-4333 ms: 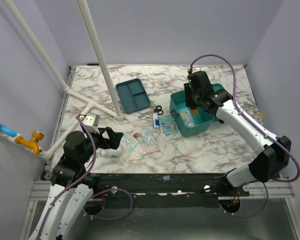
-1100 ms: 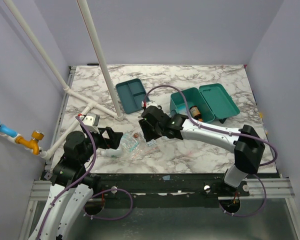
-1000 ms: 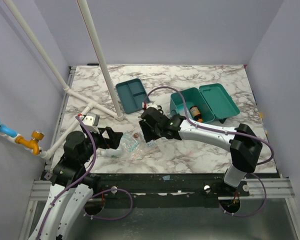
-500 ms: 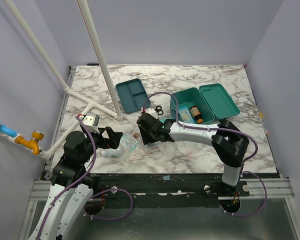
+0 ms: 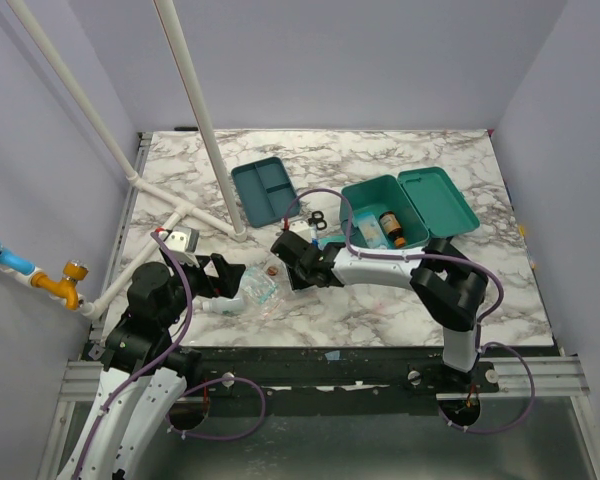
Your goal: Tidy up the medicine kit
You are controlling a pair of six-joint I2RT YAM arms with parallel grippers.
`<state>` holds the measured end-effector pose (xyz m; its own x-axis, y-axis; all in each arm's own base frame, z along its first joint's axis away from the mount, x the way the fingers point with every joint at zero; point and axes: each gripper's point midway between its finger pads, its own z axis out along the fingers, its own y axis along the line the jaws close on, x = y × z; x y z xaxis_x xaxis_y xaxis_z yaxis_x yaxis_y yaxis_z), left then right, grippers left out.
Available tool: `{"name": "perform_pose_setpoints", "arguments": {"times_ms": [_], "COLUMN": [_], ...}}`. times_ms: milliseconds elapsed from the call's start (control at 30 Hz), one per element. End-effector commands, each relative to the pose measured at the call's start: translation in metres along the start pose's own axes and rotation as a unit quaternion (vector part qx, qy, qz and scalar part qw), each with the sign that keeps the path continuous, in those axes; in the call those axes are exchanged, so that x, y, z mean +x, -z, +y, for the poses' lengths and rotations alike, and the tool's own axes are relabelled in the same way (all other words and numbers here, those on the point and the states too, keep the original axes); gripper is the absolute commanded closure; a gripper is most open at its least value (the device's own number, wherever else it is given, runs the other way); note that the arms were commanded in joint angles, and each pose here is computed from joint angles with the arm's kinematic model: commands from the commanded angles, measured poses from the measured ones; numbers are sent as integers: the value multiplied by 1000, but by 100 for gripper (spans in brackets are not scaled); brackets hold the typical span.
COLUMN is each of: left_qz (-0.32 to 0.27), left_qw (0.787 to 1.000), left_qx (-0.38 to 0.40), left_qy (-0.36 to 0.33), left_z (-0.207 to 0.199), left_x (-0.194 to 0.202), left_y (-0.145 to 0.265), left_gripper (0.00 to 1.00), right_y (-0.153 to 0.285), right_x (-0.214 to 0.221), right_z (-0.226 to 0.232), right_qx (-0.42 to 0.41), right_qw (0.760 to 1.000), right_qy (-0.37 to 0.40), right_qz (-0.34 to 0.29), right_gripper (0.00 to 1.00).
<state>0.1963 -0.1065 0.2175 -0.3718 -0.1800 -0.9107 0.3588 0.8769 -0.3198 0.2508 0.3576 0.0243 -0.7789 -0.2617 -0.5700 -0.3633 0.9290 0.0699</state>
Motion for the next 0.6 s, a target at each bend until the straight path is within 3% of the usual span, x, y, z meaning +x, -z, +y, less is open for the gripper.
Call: {"name": "perform_pose_setpoints", "arguments": {"times_ms": [0,200,567], "left_qz": [3,5,8], "left_qw": [1000,1000,1000], "left_qx": [-2,-2,-1], "left_qy": [-5,-4,-4], "left_z": [0,0,0], "left_x": [0,0,2], "left_y": [0,0,-1], "left_gripper": [2,1,1], "right_y": [-6,1,58], "right_x": [16,15,-23], "right_z": [-15,-17,-6], "right_qx": [29,22,-33], "right_qw": [999,1000,998], "right_qy": [11,17,15], "right_qz": [9,4,-43], "right_gripper": [76,99,99]}}
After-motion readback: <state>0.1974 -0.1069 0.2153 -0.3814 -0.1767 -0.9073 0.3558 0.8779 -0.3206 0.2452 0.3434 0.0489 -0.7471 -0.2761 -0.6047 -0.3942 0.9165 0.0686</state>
